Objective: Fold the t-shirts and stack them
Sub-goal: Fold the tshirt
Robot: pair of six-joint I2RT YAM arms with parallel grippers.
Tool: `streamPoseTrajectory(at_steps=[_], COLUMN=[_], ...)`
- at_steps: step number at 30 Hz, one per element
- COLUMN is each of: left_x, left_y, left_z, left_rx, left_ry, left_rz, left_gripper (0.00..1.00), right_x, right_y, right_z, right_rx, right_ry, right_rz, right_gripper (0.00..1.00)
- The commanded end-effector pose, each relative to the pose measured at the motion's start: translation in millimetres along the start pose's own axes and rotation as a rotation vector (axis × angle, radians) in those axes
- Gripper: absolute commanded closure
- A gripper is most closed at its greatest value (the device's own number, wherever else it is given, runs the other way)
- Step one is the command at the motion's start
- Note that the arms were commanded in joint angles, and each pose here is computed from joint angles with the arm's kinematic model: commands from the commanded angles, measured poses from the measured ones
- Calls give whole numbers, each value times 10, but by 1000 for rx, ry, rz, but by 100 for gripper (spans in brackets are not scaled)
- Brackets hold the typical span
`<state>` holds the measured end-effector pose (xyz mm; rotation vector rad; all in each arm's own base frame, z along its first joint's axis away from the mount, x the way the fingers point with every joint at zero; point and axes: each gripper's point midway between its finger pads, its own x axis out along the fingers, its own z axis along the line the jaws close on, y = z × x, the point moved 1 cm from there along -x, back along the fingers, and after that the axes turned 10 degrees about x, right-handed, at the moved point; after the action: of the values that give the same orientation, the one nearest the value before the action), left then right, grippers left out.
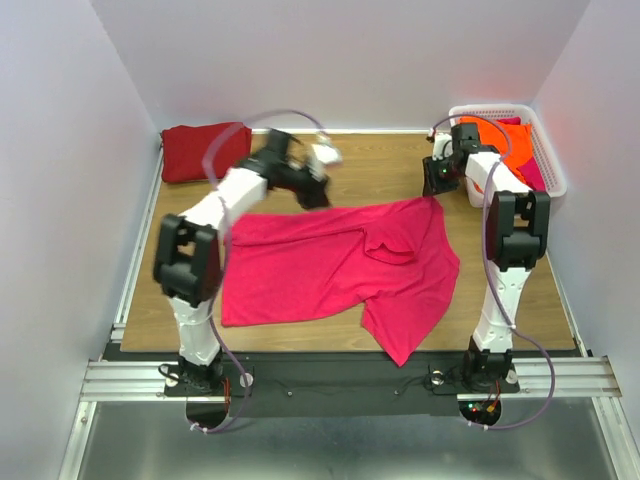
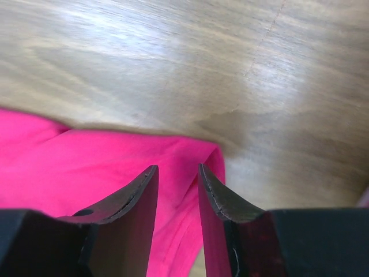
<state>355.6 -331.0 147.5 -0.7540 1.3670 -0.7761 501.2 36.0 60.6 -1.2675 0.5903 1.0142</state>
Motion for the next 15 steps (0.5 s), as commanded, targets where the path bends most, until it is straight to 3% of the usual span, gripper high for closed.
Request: streamPoseTrajectory(at_steps=[1,5,9,15], left_x=[-1046,-1877,-2261,-2270], left_y=[298,1114,1745,2256], left_z=[486,909,1004,928], left_rx=[-222,-468,-627,-643], left_ry=[-252,-496,-648,-697], left_rz=[7,77,146,291], left_gripper=[45,46,46,45], right_x=[-451,-378,-239,-36], right_y=[-240,-63,170,408], right_z=[164,191,169,-6], right_rx=[-41,-47,-44,-63], right_ry=[-35,-43,-47,9], right_rz=[-96,-46,20,97], right_gripper=[60,60,61,62])
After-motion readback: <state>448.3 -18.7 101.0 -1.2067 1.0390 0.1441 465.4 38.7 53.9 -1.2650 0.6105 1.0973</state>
